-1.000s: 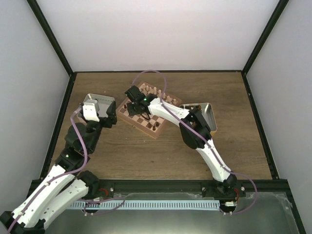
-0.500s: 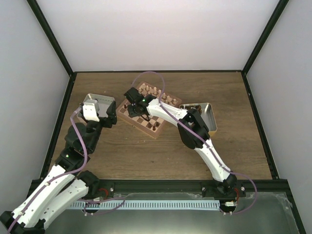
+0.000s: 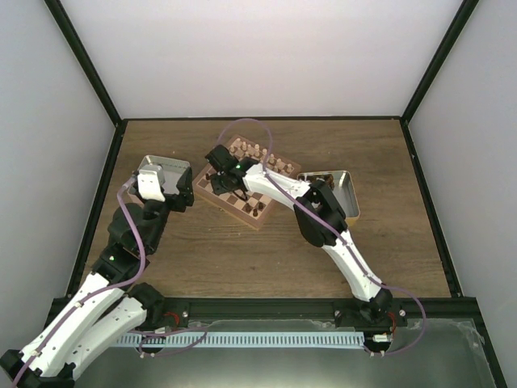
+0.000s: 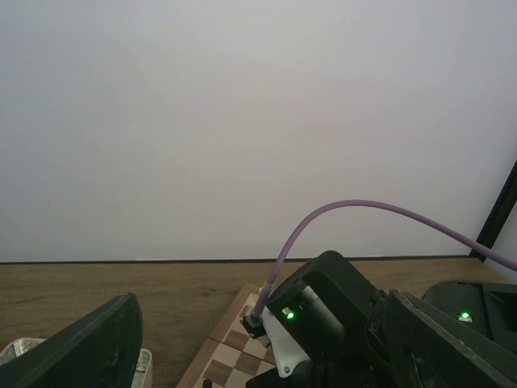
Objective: Set up the chess pieces on the board
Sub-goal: Place the chess piece on the chessboard, then pick up the chess piece from the storage box.
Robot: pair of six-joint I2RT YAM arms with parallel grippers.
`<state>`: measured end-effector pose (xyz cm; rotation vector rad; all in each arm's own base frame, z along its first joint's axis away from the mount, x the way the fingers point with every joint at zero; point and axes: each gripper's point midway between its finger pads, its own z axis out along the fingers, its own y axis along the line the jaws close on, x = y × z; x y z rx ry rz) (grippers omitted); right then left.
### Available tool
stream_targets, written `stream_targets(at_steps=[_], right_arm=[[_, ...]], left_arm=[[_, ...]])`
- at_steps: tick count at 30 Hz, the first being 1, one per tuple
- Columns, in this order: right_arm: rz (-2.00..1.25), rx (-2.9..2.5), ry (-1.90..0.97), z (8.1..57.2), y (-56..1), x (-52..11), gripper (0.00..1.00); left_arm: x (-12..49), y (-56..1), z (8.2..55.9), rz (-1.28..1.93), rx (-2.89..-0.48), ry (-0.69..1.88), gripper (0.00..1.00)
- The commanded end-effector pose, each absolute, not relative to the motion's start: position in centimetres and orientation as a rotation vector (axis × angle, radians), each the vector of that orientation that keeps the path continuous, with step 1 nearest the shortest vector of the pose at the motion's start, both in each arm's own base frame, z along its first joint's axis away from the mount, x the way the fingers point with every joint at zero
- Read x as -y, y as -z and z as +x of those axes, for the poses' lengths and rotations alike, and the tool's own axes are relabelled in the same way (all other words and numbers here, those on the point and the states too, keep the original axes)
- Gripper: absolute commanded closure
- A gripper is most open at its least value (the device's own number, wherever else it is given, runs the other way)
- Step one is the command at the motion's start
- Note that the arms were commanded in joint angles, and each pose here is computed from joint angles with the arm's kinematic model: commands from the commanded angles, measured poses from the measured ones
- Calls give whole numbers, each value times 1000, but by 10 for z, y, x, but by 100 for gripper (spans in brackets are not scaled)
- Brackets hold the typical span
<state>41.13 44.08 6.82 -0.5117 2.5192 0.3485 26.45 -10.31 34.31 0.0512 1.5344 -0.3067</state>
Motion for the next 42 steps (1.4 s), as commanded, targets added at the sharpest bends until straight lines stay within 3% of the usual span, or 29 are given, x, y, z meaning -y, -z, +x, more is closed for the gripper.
stream_targets(at_steps=[1,11,19,30,37,42], right_arm=[[-463,-2394,-432,418,-133,-450,63],[-376,-2374,-448,415,-164,-422,62],[-126,-2287,-409,418,-215,-322,64],[264,-2398,-246,391,-150,-147,71],[430,-2480,-313,387,-102,-118,75],[599,-2418,-375,404,-94,-117,72]], left_arm=[[102,-341,265,42,-1534,306,17],[101,-342,265,40,-1531,309,17],[102,-343,264,43,-1528,315,17],[105,-341,266,52,-1535,323,17],[106,-338,267,54,-1543,322,17],[109,-338,267,67,-1543,335,17]])
